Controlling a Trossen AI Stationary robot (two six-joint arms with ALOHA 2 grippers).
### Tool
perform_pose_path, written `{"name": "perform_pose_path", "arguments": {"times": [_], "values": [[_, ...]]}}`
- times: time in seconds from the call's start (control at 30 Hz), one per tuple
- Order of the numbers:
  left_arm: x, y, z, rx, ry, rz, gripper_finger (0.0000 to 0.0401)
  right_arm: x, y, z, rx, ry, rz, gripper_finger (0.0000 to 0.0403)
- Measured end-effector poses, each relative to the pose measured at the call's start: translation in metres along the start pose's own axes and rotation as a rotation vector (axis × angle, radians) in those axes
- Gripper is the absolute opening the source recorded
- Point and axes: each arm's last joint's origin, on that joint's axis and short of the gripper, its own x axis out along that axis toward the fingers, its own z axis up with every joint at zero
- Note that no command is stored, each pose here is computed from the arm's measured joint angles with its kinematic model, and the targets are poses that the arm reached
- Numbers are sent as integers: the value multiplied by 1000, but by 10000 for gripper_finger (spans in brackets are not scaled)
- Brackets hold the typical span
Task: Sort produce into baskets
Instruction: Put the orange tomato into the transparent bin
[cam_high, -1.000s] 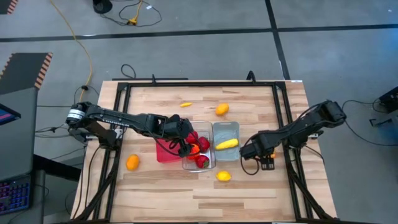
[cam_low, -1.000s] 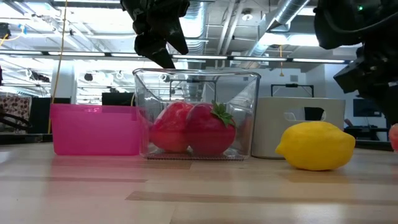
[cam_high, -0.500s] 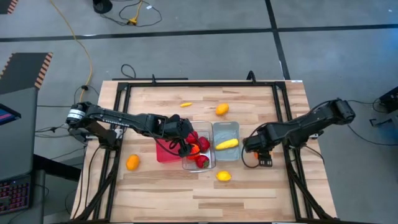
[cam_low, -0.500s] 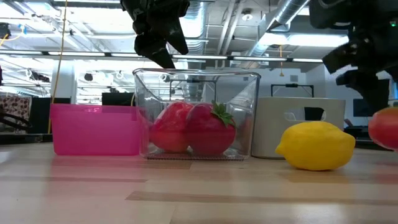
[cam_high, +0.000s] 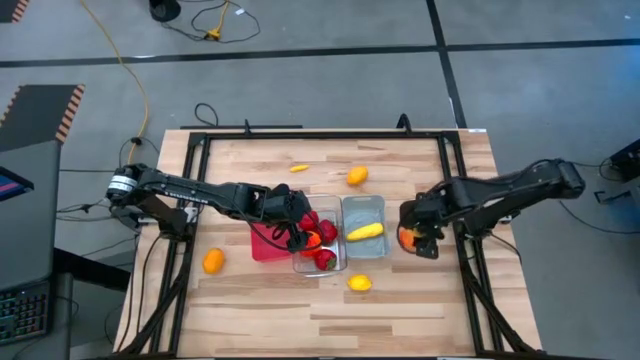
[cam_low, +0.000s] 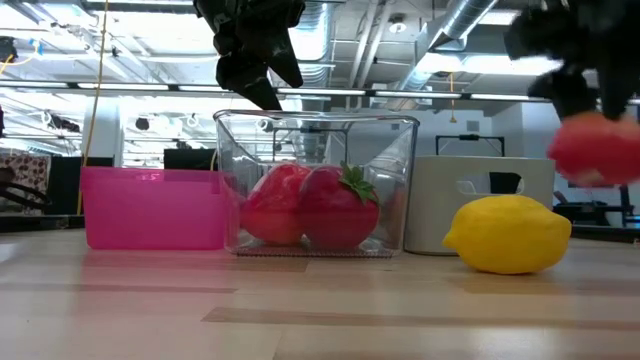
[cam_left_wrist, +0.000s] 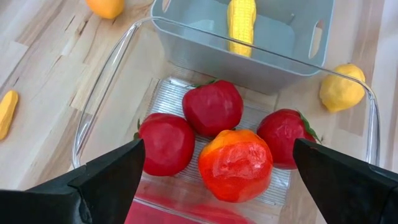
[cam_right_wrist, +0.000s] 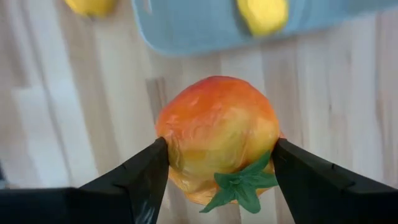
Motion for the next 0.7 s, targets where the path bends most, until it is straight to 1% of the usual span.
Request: {"name": "perform_pose_path", "arguments": {"times": [0.17,0.27,0.5,0.63,0.7], "values": [[0,0,0,0,0,0,394,-29,1,8,9,-164,52,295],[0,0,0,0,0,0,394,-38,4,18,4,-277,89,295],[0,0,0,0,0,0,394,-36,15,51,-26,-495,160,295],[0,0,0,0,0,0,394,-31,22,74,-86,-624,184,295],[0,0,0,0,0,0,394,-25,25,84,-112,-655,184,295]]}}
